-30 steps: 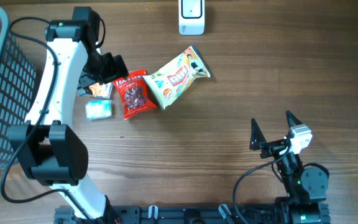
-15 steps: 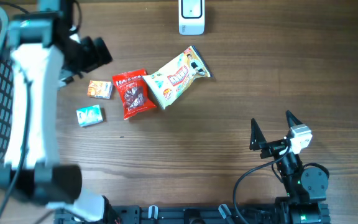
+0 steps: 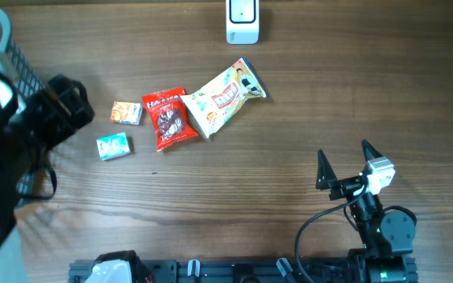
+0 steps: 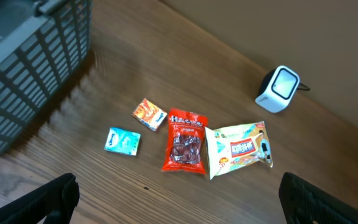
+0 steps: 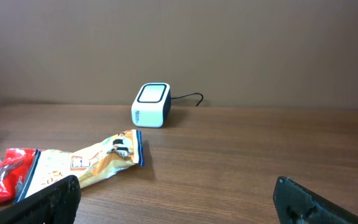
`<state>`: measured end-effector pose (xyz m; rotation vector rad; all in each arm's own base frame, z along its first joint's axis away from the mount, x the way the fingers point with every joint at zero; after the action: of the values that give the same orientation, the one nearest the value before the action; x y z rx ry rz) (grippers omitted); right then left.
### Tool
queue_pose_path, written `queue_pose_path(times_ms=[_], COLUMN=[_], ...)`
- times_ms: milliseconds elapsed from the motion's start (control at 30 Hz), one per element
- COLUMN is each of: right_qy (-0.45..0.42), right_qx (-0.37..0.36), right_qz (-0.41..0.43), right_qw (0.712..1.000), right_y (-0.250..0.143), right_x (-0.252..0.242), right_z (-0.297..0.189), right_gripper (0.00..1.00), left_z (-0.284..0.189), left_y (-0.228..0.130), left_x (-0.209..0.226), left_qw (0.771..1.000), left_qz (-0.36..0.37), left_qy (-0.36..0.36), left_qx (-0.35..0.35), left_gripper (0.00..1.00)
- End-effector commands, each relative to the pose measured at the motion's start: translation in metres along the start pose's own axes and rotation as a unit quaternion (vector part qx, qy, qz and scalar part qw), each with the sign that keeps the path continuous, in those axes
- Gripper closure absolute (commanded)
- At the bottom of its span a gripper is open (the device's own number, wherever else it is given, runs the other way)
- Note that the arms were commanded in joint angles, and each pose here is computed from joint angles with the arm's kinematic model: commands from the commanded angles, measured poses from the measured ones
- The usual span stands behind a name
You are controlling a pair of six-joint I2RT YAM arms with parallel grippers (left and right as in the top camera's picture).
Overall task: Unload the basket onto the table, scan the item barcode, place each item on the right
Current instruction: 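Retract the left arm to the basket side and hold still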
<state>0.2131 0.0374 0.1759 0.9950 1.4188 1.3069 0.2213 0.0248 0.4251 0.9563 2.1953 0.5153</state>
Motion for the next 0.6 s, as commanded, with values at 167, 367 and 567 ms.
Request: queue_pose_path(times_ms=[167, 367, 567], right_qy=[-0.004, -0.004, -0.004], right_qx=[-0.005, -0.005, -0.005], right_qz=[-0.004, -0.004, -0.004], right_qw=[1.000, 1.000, 1.000], right_y=[0.002, 0.002, 0.002], right_x=[-0.001, -0.001, -0.001], right_z=[0.000, 0.000, 0.000], right_gripper=[0.00, 0.00, 0.00], left_z=[-0.024, -0.026, -0.025], left_y=[-0.004, -0.004, -0.004], left_x=[0.007, 0.007, 0.007], left_qw=[1.000, 1.000, 1.000], left_qz=[-0.001, -0.001, -0.001], left_qy=[-0.010, -0.011, -0.011], left_qx=[-0.027, -0.028, -0.028], left_gripper=[0.00, 0.00, 0.00])
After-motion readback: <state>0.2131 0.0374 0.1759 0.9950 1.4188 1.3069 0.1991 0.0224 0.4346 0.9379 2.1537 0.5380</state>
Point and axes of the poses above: each gripper's point midway between its finger pads, its own z axis out along the fingers, its own x axis along the line the jaws close on, y = z × x, the point moved 3 cm from there along -z, back along the fingers, and after that the axes turned 11 degrees about -z, right-handed, at the moved point
